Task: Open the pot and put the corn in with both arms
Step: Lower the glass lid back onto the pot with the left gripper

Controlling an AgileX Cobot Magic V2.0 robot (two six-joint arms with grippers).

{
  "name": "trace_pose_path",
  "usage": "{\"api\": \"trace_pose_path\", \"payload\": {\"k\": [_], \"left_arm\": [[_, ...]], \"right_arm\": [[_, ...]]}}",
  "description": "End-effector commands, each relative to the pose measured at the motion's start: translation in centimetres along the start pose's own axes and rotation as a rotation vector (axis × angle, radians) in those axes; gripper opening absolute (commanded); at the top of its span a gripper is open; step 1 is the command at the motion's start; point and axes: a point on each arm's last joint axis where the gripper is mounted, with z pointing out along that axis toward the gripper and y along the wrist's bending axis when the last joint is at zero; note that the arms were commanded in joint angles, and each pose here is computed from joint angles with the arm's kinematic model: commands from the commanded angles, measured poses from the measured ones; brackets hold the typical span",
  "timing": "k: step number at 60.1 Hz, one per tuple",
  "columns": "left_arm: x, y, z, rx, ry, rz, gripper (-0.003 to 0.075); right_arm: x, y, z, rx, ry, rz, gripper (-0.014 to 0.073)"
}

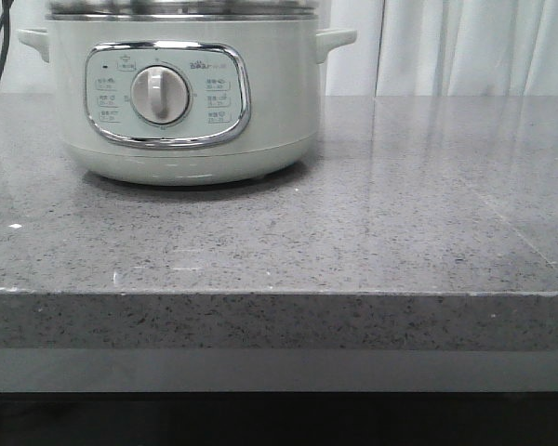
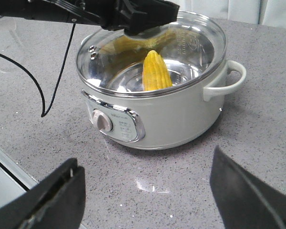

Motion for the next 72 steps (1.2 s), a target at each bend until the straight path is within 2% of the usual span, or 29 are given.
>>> {"api": "trace_pose_path", "payload": {"k": [1,14,39,49,72], "left_arm": [[-3.4,-0.3,-2.4,0.007,-0.16,-0.01,0.0458],[-4.3,-0.4,-4.0,0.01,-0.189,-0.009,0.0461],[-6.7,-0.9,-14.8,0.006,-0.164,0.052,0.0461],[-4.4,-0.8,-18.3,0.005,-0.164,0.052,0.0461],[4.0,-0.5,-25.4,0.005,-0.135,0.049,0.0461]], "right_arm": [[-1.5,0.2,-0.7,0.001,-0.112,0.007,0.0561],[-1.5,0.2,-0.7,0.001,-0.112,0.007,0.0561],[-1.5,0.2,-0.7,0.001,-0.112,0.007,0.0561],[-1.5,0.2,-0.7,0.001,-0.112,0.007,0.0561],[-1.5,0.2,-0.7,0.001,-0.112,0.007,0.0561]]}}
